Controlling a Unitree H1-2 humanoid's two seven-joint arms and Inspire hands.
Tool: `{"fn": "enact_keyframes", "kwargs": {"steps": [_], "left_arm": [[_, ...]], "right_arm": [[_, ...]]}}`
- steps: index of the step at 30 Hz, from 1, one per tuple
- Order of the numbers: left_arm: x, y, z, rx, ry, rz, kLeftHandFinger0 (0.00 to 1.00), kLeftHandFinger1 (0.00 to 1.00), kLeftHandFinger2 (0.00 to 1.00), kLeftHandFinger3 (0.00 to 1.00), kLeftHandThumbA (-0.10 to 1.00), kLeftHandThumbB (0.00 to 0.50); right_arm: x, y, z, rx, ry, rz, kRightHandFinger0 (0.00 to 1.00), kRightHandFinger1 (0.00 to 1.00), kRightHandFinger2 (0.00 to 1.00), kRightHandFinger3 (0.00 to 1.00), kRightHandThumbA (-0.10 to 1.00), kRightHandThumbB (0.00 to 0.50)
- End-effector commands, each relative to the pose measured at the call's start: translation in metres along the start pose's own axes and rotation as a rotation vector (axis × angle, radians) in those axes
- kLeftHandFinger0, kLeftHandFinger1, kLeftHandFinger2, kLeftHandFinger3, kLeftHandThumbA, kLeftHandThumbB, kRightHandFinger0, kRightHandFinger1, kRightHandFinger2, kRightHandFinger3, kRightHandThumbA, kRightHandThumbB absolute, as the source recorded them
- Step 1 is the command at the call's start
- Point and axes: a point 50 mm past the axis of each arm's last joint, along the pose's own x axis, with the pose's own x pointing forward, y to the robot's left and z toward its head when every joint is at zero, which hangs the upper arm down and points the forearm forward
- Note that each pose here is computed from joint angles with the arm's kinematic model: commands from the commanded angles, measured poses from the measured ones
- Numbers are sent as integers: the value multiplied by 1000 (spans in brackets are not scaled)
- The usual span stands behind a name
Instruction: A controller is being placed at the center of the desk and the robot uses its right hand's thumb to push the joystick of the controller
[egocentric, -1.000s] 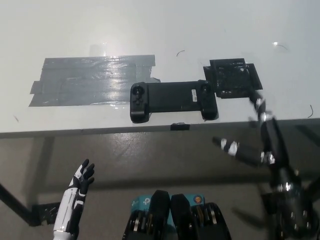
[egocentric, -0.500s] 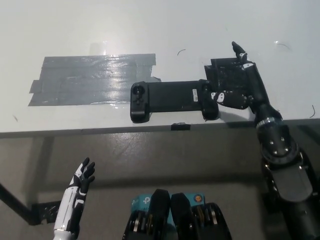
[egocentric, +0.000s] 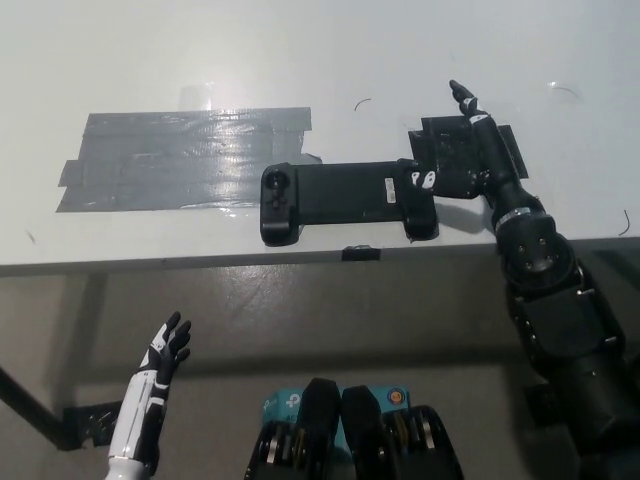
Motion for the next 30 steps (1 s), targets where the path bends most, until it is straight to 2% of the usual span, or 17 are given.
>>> {"fn": "enact_keyframes", "kwargs": {"steps": [1, 5, 6, 10, 13, 19, 21, 22, 26, 28, 30], "left_arm": [[8, 1, 14, 13, -67, -7, 1000, 1000, 1000, 1000, 990, 107], [10, 1, 15, 10, -68, -5, 1000, 1000, 1000, 1000, 979, 108], [10, 1, 15, 11, -68, -5, 1000, 1000, 1000, 1000, 976, 107], [10, 1, 15, 11, -66, -2, 1000, 1000, 1000, 1000, 967, 115], [10, 2, 15, 15, -62, -4, 1000, 1000, 1000, 1000, 982, 121], [12, 1, 15, 13, -72, -5, 1000, 1000, 1000, 1000, 968, 112], [12, 1, 16, 14, -75, -5, 1000, 1000, 1000, 1000, 965, 99], [12, 1, 16, 14, -75, -4, 1000, 1000, 1000, 1000, 965, 97], [12, 1, 16, 19, -68, -6, 1000, 1000, 1000, 1000, 984, 112], [12, 2, 16, 16, -72, -6, 1000, 1000, 1000, 1000, 985, 110], [14, 2, 17, 18, -77, -7, 1000, 1000, 1000, 1000, 989, 107]], "right_arm": [[20, -5, 31, 8, -60, -43, 1000, 1000, 1000, 1000, 1000, 375], [23, -5, 33, 15, -61, -48, 1000, 1000, 1000, 1000, 1000, 360], [23, -5, 33, 12, -59, -49, 1000, 1000, 1000, 1000, 1000, 342], [23, -6, 30, 19, -37, -52, 1000, 1000, 1000, 1000, 1000, 351], [24, -8, 27, 31, -34, -52, 1000, 1000, 1000, 1000, 992, 327], [26, -13, 28, 22, -33, -62, 1000, 1000, 1000, 1000, 1000, 333], [27, -14, 29, 12, -38, -67, 1000, 1000, 1000, 1000, 1000, 375], [28, -14, 29, 11, -35, -67, 1000, 1000, 1000, 1000, 1000, 379], [29, -15, 32, 6, -32, -74, 1000, 1000, 1000, 1000, 1000, 326], [31, -16, 32, 3, -35, -76, 1000, 1000, 1000, 1000, 1000, 317], [34, -18, 34, -1, -32, -87, 1000, 1000, 1000, 1000, 1000, 266]]}}
